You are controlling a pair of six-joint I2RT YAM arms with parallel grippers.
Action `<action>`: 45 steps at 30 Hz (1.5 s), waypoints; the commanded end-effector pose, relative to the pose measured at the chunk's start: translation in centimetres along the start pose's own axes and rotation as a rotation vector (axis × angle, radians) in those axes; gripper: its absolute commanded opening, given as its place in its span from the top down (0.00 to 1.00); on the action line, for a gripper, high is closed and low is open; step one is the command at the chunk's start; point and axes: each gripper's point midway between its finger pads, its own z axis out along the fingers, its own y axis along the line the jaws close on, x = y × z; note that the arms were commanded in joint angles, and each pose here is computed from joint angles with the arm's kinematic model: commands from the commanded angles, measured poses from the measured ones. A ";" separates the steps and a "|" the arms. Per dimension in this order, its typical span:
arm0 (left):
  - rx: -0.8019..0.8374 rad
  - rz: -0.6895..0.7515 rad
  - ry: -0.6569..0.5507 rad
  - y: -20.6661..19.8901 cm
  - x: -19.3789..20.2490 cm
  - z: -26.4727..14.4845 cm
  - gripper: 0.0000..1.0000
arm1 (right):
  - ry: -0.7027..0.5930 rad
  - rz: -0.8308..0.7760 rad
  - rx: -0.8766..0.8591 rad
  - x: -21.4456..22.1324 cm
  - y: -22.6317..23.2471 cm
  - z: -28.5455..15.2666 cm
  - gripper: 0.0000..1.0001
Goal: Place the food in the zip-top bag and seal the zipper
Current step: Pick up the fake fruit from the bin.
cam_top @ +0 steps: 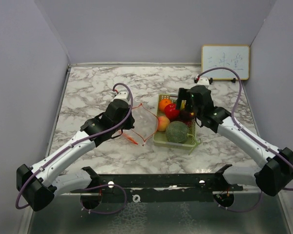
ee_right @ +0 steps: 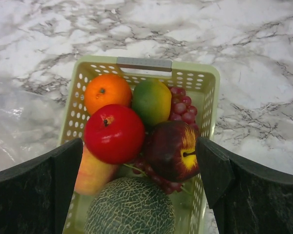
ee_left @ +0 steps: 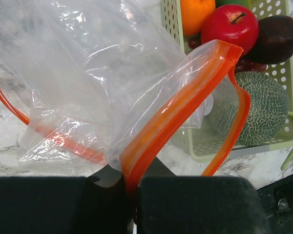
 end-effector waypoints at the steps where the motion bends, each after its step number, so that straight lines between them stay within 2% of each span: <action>1: 0.049 0.000 -0.043 -0.7 -0.8 -0.4 1.00 | 0.109 -0.011 -0.020 2.7 0.1 2.4 0.00; 7: 0.069 0.003 -0.050 -0.9 -0.8 -0.6 1.00 | 0.196 -0.004 0.102 5.8 -2.9 4.7 0.00; 16: 0.077 0.013 -0.035 -1.1 -0.3 0.0 1.00 | 0.206 -0.035 0.145 7.2 -4.9 5.0 0.01; 26: 0.072 0.013 -0.030 -1.0 -0.2 0.3 1.00 | 0.260 -0.046 0.129 10.1 -5.4 5.3 0.12; 29: 0.070 0.010 -0.023 -1.0 0.0 0.5 1.00 | 0.265 -0.044 0.123 10.7 -5.4 5.4 0.22; 30: 0.070 0.011 -0.020 -1.0 0.1 0.6 1.00 | 0.261 -0.044 0.122 10.6 -5.4 5.4 0.28; 33: 0.070 0.009 -0.018 -1.0 0.1 0.6 1.00 | 0.241 -0.043 0.123 9.6 -5.2 5.3 0.59; 35: 0.068 0.008 -0.020 -1.0 0.0 0.7 1.00 | 0.215 -0.041 0.122 8.4 -5.1 4.9 0.70; 39: 0.065 0.008 -0.016 -1.2 -0.1 0.9 1.00 | 0.154 -0.043 0.072 5.0 -4.1 3.2 0.76; 45: 0.085 -0.001 -0.009 -1.8 -0.3 1.2 1.00 | -0.009 -0.051 -0.284 -0.9 1.4 -2.1 0.79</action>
